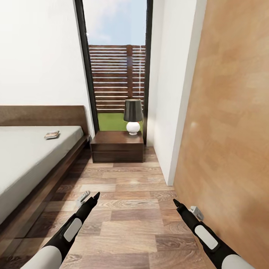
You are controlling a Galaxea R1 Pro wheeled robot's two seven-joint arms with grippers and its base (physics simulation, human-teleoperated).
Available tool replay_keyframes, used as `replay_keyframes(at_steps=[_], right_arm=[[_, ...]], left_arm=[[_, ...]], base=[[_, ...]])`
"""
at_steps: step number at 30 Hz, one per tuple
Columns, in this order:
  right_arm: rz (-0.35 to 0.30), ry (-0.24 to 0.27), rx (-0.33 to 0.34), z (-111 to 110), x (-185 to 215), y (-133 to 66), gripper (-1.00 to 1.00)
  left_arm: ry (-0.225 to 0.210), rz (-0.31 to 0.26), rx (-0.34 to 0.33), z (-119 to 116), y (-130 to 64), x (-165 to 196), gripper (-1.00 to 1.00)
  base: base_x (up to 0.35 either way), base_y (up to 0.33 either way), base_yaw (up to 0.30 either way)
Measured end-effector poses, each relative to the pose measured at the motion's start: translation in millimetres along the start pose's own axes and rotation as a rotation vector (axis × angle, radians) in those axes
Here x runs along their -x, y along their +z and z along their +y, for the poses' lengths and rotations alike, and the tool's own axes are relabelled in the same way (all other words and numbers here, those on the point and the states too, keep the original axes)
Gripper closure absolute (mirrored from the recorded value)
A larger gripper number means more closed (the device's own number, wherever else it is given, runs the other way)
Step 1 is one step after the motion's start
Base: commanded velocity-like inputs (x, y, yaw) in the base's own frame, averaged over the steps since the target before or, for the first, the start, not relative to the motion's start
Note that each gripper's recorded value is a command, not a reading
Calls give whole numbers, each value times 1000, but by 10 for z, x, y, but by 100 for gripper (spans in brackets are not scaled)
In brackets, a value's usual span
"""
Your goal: In the bedroom, move the book from the bed onto either nightstand, and place the two sandals side by side next to the bed.
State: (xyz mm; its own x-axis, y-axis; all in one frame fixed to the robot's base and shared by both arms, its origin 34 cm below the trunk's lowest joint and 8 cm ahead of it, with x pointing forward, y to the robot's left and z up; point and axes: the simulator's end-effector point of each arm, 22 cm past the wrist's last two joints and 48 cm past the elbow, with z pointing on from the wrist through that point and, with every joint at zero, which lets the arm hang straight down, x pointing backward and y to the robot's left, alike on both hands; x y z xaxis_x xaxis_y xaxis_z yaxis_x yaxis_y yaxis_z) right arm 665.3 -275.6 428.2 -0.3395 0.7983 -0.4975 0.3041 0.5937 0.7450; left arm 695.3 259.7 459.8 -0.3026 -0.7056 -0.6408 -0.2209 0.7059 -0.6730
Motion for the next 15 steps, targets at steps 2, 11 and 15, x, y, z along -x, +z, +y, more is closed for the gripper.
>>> replay_keyframes(at_steps=[2,11,15], right_arm=[[0,0,0,1,-1,0,-100],[1,1,1,5,-6,1,-100],[1,1,1,5,-8,1,-100]], left_arm=[[0,0,0,1,0,-1,-100],[0,0,0,1,0,-1,-100],[0,0,0,2,-1,-1,-100]], base=[[153,0,0],[153,0,0],[153,0,0]])
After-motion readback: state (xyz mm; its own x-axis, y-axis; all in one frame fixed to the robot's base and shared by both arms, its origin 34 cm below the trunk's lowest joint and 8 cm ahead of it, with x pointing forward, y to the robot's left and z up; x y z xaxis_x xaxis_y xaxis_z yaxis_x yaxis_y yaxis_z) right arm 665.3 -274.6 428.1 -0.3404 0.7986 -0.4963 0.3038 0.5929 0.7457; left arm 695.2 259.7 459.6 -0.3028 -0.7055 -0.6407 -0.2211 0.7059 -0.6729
